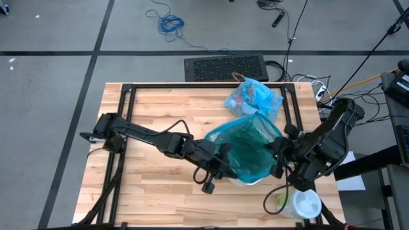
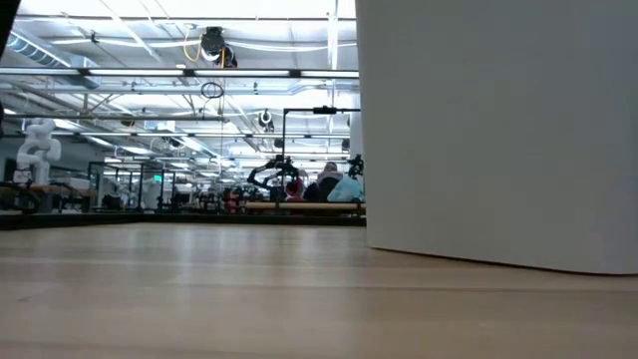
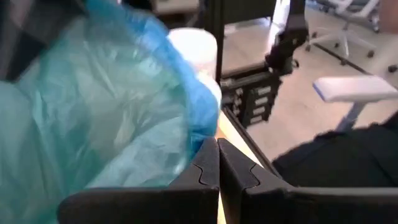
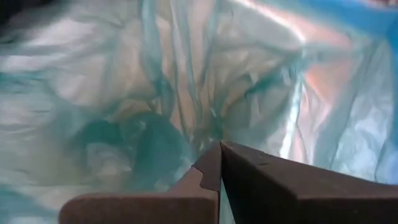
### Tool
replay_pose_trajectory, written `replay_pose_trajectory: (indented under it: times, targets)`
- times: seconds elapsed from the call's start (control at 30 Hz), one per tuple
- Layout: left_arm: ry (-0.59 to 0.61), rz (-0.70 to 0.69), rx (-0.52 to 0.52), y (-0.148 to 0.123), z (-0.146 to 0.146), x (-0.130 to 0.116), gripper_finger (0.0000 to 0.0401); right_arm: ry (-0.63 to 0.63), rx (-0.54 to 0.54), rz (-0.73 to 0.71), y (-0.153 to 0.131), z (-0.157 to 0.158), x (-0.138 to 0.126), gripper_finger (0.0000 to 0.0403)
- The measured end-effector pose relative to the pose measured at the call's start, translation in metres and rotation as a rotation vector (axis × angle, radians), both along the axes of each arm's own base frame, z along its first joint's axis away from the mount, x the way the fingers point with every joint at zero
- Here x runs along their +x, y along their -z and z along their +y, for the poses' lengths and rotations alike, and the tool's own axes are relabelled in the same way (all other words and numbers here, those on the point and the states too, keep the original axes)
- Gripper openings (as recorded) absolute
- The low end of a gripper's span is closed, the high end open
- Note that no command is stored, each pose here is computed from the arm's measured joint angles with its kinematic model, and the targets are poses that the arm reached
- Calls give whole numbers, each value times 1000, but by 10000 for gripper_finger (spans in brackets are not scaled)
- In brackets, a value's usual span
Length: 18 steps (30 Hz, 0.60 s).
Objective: Place trash/remove bag and relplace
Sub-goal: Insert a blue trash bag into the trash bin
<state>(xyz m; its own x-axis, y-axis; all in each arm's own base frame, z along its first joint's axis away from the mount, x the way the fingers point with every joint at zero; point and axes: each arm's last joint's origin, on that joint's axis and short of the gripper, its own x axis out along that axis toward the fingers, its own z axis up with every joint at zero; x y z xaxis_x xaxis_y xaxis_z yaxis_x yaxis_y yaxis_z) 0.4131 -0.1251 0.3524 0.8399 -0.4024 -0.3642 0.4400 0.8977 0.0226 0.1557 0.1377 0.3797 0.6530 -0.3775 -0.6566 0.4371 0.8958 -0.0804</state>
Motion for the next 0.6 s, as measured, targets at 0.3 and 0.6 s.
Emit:
replay_pose_trajectory:
  times: [0.3, 0.6]
  targets:
    - [-57, 21, 46, -5, 1, -8, 0, -119, -42, -80, -24, 4, 3, 0]
    - [-59, 23, 50, -8, 0, -12, 0, -529, -79, -131, -36, 48, -2, 0]
